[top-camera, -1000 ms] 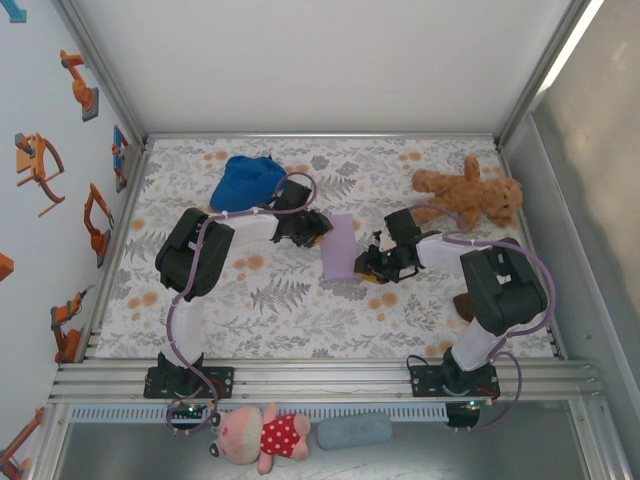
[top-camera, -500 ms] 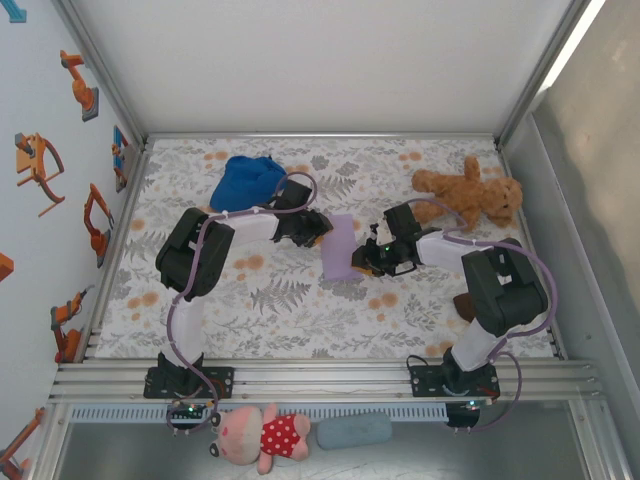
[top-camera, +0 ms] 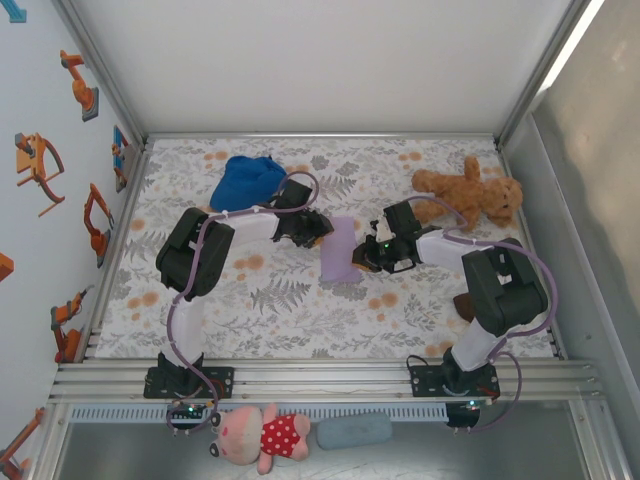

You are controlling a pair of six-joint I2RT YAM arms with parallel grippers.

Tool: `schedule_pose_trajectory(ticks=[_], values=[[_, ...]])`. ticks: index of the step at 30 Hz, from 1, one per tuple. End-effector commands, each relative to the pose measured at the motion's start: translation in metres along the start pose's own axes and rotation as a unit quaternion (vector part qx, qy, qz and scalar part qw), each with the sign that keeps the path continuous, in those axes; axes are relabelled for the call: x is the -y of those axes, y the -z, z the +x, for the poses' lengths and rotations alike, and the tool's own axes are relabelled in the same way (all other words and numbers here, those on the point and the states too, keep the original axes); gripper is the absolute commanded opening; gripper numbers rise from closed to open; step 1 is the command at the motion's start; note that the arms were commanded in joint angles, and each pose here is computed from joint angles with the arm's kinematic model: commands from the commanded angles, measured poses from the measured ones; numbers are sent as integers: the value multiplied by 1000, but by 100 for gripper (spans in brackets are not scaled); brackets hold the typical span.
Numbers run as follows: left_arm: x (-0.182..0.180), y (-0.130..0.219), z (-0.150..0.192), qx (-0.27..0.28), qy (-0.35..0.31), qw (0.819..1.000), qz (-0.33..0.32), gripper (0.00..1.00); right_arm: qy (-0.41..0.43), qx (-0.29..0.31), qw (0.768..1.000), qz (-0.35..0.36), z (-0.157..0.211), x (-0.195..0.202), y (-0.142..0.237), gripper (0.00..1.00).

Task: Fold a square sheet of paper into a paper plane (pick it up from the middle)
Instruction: Fold the triangle a second time at the center of the table.

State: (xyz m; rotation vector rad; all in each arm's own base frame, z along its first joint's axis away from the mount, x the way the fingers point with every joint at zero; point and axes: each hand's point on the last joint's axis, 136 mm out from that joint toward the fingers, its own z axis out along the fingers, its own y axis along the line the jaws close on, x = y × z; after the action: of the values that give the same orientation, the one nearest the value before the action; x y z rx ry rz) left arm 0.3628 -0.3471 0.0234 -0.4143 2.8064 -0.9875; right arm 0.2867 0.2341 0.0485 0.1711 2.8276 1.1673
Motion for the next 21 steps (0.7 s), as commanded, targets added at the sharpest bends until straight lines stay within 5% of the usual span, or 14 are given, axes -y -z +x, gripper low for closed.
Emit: schedule_pose_trajectory(ticks=[1, 9, 21], values=[[-8, -6, 11, -31, -11, 999, -10, 35, -3, -3, 1000, -1, 0, -3, 1, 8], [23, 6, -4, -6, -51, 997, 51, 35, -3, -13, 1000, 1, 5, -4, 4, 1], [-25, -15, -3, -14, -21, 999, -24, 32, -24, -28, 999, -7, 12, -4, 4, 0]])
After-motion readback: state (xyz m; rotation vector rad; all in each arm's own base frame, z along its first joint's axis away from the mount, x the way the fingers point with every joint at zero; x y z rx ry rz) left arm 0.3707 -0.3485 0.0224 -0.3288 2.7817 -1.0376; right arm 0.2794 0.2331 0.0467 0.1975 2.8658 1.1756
